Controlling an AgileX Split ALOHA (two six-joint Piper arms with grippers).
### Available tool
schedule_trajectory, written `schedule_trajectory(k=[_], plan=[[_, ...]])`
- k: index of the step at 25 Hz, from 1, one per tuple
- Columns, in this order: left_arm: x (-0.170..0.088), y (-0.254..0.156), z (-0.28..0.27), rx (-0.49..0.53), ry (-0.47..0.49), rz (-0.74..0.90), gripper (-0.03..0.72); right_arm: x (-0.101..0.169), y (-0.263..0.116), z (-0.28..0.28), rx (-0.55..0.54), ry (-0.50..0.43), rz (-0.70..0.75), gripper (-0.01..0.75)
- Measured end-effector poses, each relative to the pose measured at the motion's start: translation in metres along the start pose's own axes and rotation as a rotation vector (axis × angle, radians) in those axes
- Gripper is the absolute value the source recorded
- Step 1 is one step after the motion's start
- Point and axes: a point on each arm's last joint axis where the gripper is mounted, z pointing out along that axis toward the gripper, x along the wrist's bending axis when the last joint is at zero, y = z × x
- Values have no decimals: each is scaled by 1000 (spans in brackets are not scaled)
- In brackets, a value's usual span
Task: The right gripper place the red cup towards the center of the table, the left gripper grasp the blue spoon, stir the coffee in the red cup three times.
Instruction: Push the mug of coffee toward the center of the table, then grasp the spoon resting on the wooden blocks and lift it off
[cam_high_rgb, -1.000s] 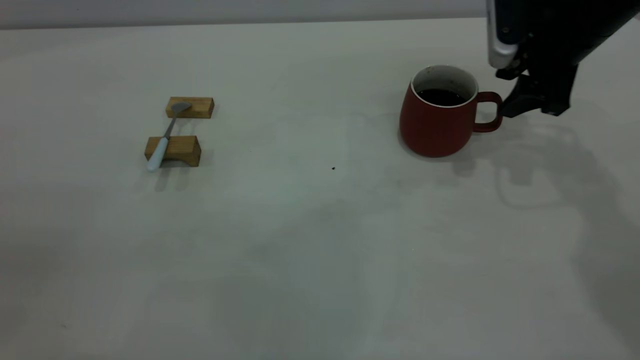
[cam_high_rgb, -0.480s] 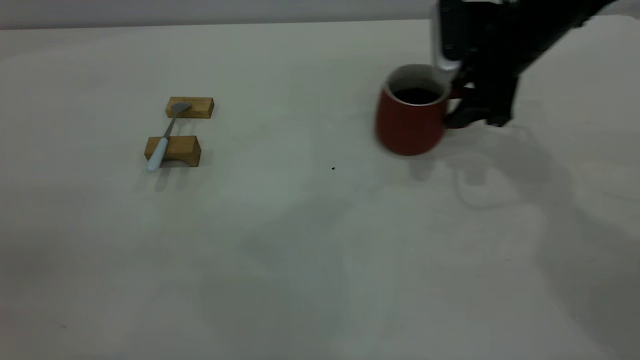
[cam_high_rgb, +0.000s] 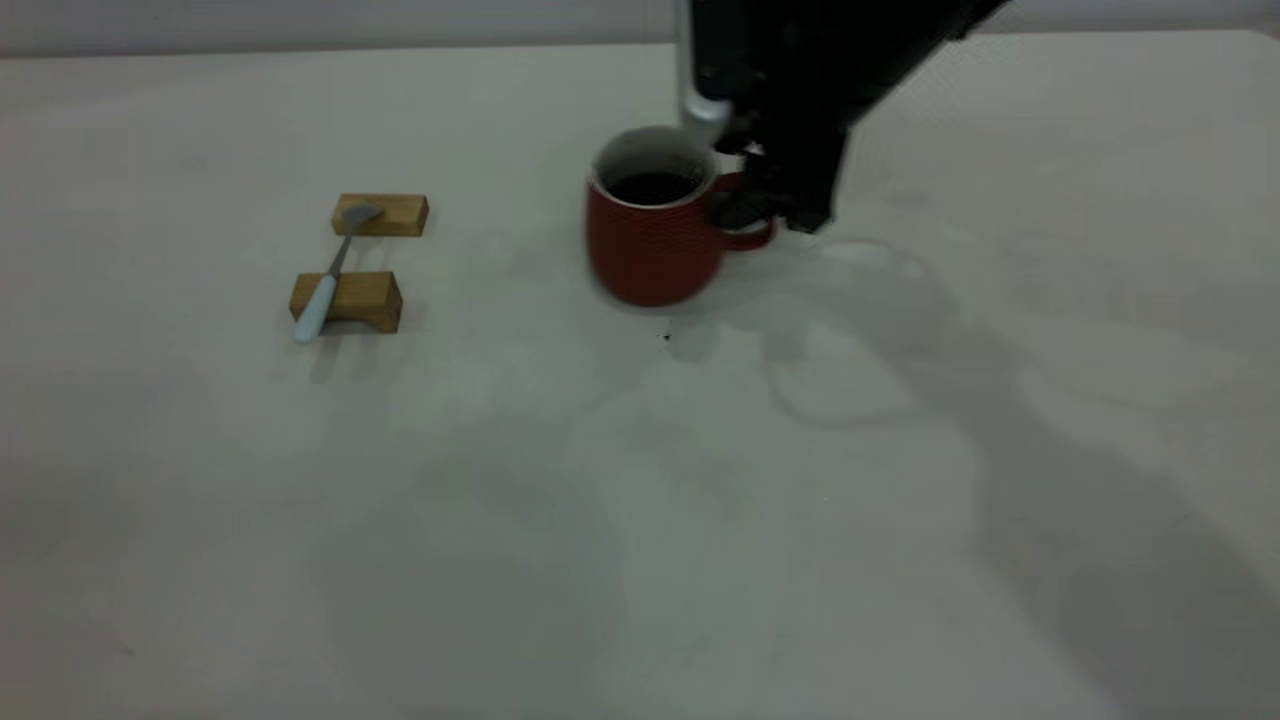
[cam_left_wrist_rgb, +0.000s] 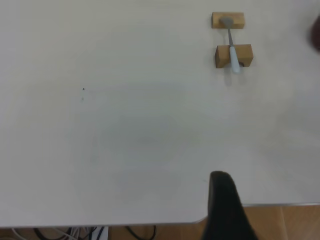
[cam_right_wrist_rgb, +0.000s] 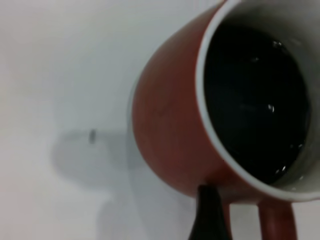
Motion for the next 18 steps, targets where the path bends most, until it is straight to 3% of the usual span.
schedule_trajectory(k=[4, 12, 16, 18], plan=[[0, 0, 0, 0, 0, 0, 527, -1, 13, 3, -50, 0, 52, 573], [0, 0, 0, 0, 0, 0, 527, -9, 27, -14, -106, 7, 106, 471], [0, 0, 0, 0, 0, 1, 527, -23, 47, -44, -172, 4, 229, 463], [0, 0, 0, 0, 0, 1, 527, -28, 60, -65, -229, 51, 339, 462]])
